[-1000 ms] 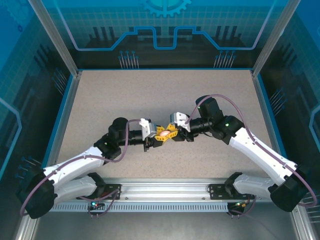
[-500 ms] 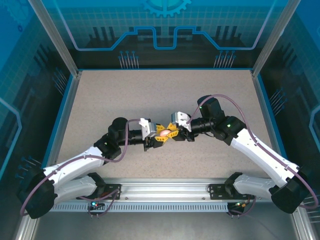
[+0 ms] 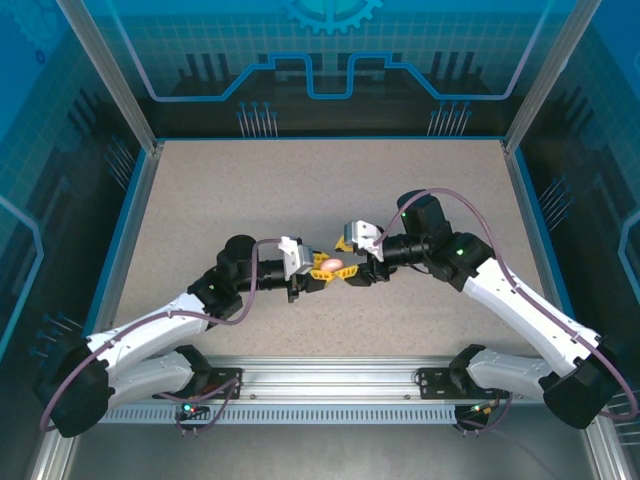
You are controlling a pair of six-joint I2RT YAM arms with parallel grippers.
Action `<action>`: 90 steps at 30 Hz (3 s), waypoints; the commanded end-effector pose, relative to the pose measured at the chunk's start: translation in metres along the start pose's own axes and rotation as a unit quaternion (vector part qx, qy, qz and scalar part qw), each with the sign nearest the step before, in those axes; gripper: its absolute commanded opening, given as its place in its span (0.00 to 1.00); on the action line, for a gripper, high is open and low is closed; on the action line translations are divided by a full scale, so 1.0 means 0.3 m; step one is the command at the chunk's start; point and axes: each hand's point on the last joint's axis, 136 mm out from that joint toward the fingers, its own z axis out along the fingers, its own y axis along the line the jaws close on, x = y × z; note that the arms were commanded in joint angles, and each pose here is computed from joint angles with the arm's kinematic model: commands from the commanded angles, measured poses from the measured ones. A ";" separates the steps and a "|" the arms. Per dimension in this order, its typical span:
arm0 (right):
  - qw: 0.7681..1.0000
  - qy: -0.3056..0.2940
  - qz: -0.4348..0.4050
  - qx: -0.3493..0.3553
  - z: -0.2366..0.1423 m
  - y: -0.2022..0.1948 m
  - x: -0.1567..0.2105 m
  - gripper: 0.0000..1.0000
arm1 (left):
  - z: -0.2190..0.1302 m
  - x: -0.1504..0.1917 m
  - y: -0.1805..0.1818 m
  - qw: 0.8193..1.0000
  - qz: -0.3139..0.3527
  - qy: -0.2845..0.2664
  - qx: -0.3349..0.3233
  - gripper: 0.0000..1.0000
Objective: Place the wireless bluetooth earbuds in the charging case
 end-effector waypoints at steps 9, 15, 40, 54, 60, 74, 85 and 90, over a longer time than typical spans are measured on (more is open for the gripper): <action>1.000 0.017 0.006 0.013 0.019 -0.032 0.018 0.59 | -0.002 -0.028 -0.009 1.000 0.013 -0.008 0.002 0.04; 1.000 0.012 0.001 0.022 0.013 -0.044 0.000 0.57 | -0.002 -0.027 -0.009 1.000 0.013 -0.007 0.002 0.04; 0.996 -0.002 0.035 0.078 -0.071 -0.120 -0.050 0.56 | -0.001 -0.018 -0.010 1.000 0.014 -0.002 0.000 0.04; 0.996 0.007 0.052 0.074 -0.038 -0.147 -0.029 0.56 | -0.004 -0.029 -0.012 1.000 0.016 -0.007 -0.001 0.04; 0.995 0.013 0.057 0.079 -0.038 -0.155 -0.021 0.56 | -0.006 -0.034 -0.012 1.000 0.017 -0.009 -0.002 0.04; 0.931 0.019 0.237 0.277 -0.266 -0.265 0.043 1.00 | -0.047 0.007 0.002 0.999 0.016 -0.011 -0.043 0.02; 0.778 0.125 0.508 0.349 -0.152 -0.223 0.457 0.93 | -0.122 0.001 -0.006 0.996 0.037 -0.019 -0.082 0.01; 0.720 0.232 0.551 0.351 -0.036 -0.156 0.610 0.77 | -0.148 -0.011 -0.007 0.994 0.046 -0.026 -0.096 0.01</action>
